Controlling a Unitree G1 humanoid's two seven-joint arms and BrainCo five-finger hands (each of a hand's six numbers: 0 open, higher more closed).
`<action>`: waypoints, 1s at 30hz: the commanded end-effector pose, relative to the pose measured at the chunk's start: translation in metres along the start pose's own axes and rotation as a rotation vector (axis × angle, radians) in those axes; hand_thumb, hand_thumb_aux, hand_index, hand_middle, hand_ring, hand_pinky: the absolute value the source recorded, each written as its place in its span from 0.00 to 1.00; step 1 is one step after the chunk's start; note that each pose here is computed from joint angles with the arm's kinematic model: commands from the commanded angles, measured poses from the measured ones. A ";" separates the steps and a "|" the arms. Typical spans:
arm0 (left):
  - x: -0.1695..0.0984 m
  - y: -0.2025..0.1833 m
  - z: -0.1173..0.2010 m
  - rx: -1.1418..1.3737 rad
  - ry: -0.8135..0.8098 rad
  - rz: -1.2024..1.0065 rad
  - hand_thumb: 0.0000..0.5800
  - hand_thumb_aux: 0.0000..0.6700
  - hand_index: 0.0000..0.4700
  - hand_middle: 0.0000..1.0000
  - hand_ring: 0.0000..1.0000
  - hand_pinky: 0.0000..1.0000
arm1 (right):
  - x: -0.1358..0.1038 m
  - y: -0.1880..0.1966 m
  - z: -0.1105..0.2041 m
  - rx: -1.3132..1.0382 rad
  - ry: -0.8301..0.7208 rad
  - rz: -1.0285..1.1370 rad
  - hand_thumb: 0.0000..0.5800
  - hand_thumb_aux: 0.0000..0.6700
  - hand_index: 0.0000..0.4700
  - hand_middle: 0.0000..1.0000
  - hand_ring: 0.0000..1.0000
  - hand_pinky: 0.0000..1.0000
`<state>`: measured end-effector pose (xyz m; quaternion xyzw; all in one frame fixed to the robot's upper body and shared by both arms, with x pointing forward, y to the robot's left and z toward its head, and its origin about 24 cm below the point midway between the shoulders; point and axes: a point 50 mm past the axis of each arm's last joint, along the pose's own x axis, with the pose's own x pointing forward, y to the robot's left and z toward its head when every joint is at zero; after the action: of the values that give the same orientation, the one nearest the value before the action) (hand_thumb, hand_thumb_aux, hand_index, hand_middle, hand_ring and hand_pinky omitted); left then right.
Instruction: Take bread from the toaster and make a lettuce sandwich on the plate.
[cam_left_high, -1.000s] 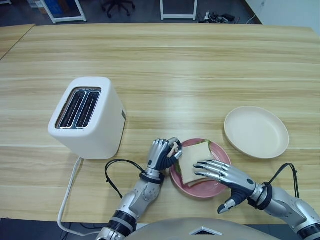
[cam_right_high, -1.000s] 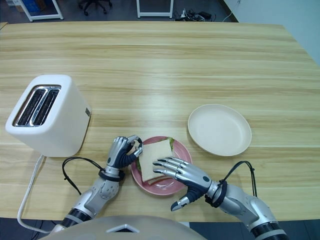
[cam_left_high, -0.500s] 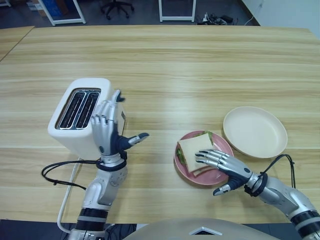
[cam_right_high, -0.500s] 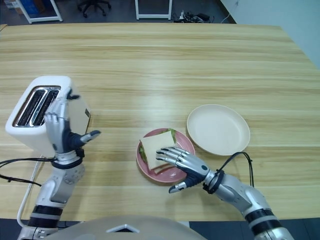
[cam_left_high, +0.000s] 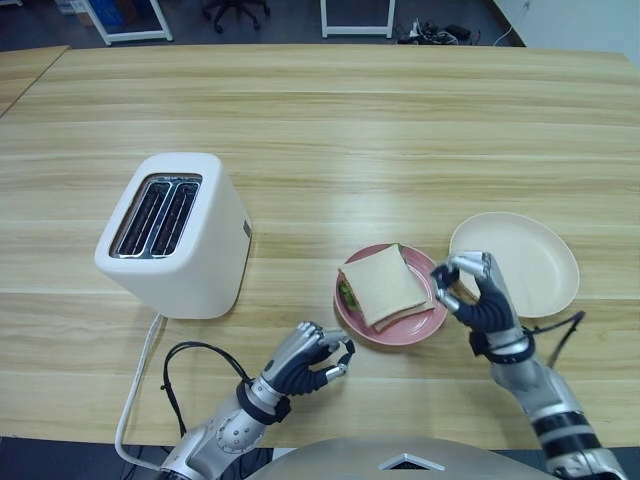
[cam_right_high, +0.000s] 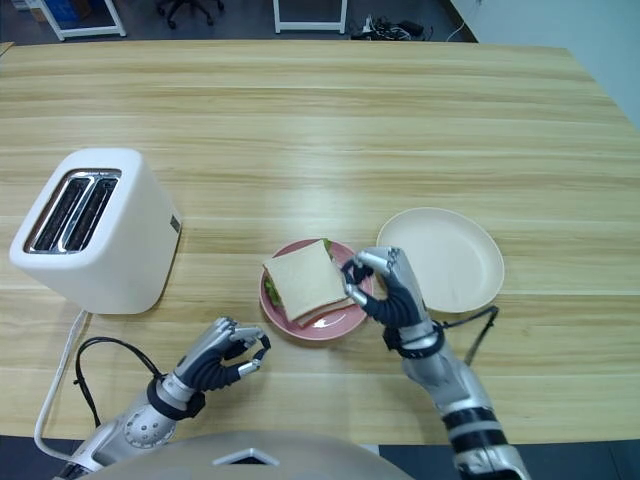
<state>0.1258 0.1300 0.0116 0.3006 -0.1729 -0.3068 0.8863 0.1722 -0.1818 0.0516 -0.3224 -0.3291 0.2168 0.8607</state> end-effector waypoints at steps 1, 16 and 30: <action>-0.007 -0.019 -0.005 -0.019 0.092 -0.132 1.00 1.00 1.00 1.00 1.00 1.00 | -0.059 0.015 0.014 0.077 0.108 0.464 1.00 1.00 1.00 1.00 1.00 1.00; 0.029 -0.038 -0.068 0.045 0.358 -0.208 1.00 1.00 1.00 1.00 1.00 1.00 | 0.009 0.083 -0.049 -0.228 0.270 0.437 1.00 1.00 1.00 1.00 1.00 1.00; 0.060 -0.009 -0.116 0.130 0.505 0.037 1.00 1.00 1.00 1.00 1.00 1.00 | 0.058 0.109 -0.085 -0.022 0.480 0.274 1.00 1.00 1.00 1.00 1.00 1.00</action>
<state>0.2627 0.1160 -0.0218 0.3825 -0.1029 -0.1746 0.9015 0.2733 -0.0929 -0.0183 -0.4052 -0.1454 0.2291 0.8730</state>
